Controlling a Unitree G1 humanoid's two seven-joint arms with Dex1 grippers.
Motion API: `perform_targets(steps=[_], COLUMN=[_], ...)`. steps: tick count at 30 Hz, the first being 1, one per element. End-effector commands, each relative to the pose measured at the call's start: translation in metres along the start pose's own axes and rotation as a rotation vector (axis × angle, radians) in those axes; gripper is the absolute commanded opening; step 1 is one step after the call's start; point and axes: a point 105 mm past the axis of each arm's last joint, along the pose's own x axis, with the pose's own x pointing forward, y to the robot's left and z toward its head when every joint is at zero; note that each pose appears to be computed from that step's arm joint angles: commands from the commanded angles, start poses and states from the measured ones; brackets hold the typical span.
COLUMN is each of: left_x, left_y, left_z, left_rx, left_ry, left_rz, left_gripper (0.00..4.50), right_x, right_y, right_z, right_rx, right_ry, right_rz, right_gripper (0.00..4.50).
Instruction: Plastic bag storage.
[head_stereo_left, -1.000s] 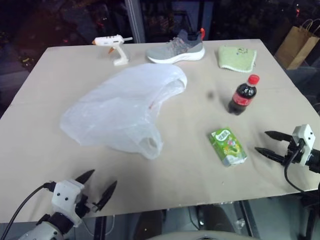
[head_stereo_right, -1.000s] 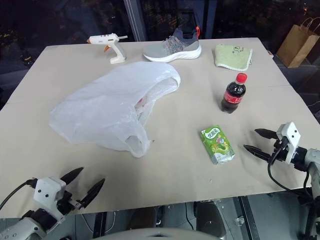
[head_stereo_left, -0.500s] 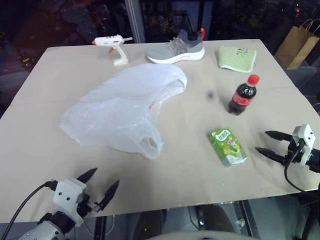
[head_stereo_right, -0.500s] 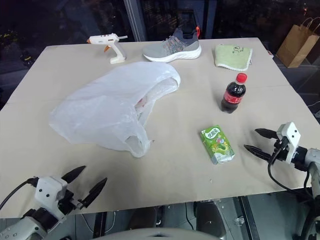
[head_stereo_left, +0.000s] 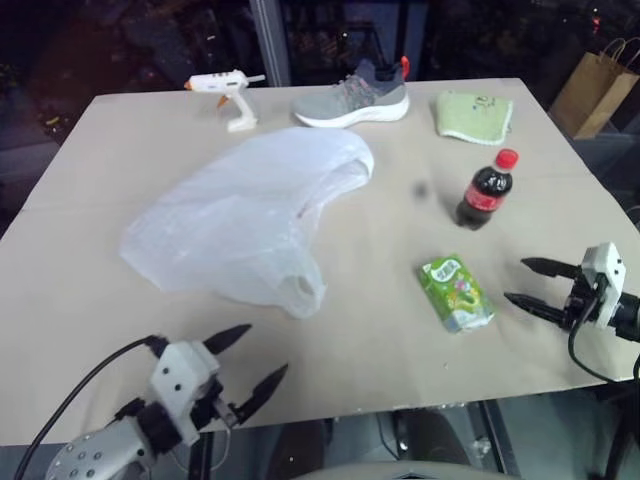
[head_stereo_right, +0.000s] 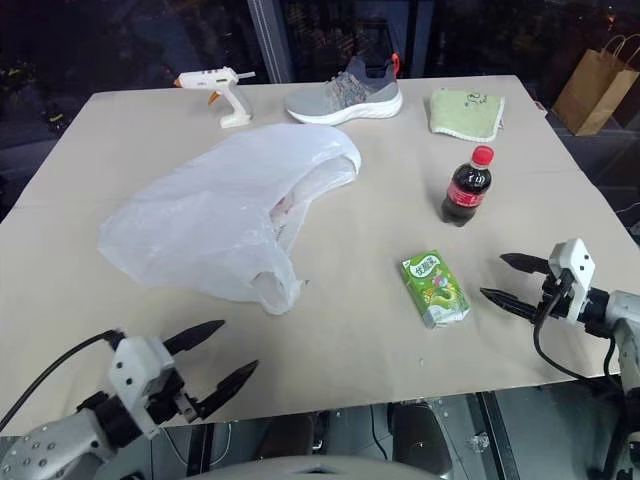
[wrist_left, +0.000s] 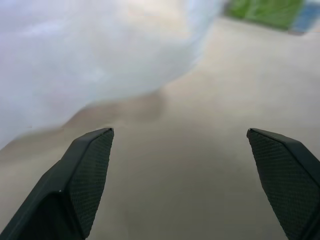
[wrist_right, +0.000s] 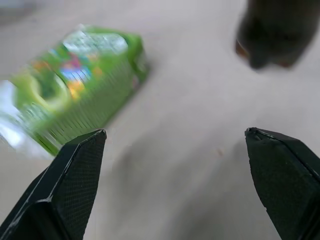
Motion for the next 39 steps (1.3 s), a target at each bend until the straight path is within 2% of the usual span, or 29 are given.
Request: perform_targets(steps=[1,6,11,14,27,34,37,39], left_x=[0.013,0.032,0.042,0.054,0.102,0.113,0.111,0.111], left_y=[-0.004,0.002,0.006,0.009,0.007,-0.018,-0.009,-0.003], left_z=[0.016,0.028,0.033,0.029,0.031,0.03,0.015,0.016], left_rx=[0.004,0.031,0.036,0.026,-0.056,-0.045,-0.028,-0.021], left_ry=[-0.054,-0.101,-0.122,-0.112,-0.14,-0.101,-0.036,-0.047], left_rz=[-0.043,-0.071,-0.079,-0.067,-0.097,-0.265,-0.257,-0.233], left_gripper=[4.45,4.45,4.45,4.45,4.45,4.45,3.74,2.74], right_x=[0.002,0.004,0.006,0.011,0.012,0.01,0.01,0.01], right_y=[0.02,0.083,0.123,0.126,0.123,0.121,0.121,0.121], right_z=[0.048,0.099,0.132,0.141,0.133,0.135,0.136,0.134], right_rx=[-0.043,0.009,0.01,-0.029,-0.03,-0.033,-0.03,-0.031], right_ry=[-0.109,-0.174,-0.233,-0.275,-0.265,-0.266,-0.272,-0.27], right_rz=[0.091,0.33,0.464,0.438,0.382,0.369,0.364,0.358], right_gripper=[4.5,4.5,4.5,4.5,4.5,4.5,4.5,4.5])
